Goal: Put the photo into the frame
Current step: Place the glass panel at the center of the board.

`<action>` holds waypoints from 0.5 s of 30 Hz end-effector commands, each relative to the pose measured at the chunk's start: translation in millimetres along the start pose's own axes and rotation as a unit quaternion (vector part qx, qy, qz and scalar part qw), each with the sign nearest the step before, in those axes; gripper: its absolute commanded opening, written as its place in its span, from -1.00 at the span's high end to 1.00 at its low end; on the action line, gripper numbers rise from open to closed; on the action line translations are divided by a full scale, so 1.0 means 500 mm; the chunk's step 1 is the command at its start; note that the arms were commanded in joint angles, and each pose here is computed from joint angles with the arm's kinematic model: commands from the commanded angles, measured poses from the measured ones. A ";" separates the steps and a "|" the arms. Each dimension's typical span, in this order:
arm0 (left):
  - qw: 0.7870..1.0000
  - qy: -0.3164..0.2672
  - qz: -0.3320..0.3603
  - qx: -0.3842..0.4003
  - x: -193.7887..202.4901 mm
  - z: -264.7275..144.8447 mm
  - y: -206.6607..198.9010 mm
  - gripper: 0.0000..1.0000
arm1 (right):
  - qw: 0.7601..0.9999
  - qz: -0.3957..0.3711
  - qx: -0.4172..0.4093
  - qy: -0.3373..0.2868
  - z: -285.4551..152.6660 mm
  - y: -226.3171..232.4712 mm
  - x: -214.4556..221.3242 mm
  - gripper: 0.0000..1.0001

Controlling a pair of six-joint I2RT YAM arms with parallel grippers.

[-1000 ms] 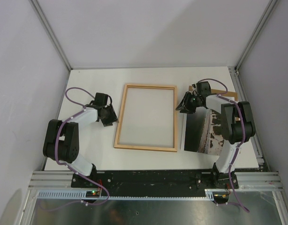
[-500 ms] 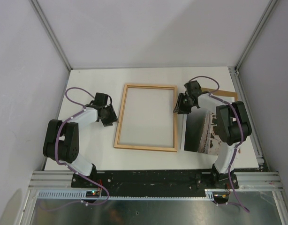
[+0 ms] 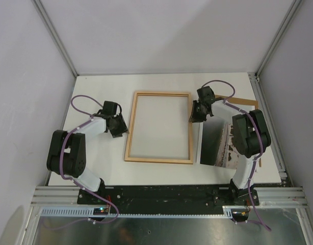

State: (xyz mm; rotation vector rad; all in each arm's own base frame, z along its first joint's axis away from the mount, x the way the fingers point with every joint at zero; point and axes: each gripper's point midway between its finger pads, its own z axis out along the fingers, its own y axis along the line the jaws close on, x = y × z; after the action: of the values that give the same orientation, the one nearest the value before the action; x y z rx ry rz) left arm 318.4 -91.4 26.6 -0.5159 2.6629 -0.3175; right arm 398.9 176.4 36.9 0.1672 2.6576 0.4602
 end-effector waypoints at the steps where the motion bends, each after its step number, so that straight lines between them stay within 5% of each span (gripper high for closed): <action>1: 0.998 0.042 0.013 -0.041 0.052 0.018 0.038 0.07 | 1.000 -0.017 0.010 -0.002 0.017 0.013 -0.005 0.55; 15: 0.998 0.050 0.014 -0.034 0.059 0.020 0.034 0.07 | 0.997 -0.056 0.056 0.000 0.028 0.012 0.006 0.38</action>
State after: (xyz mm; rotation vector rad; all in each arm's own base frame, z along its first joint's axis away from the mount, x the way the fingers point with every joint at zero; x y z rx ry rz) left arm 318.3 -91.5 26.5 -0.5154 2.6634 -0.3177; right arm 406.3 182.2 36.6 0.1018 2.6410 0.3302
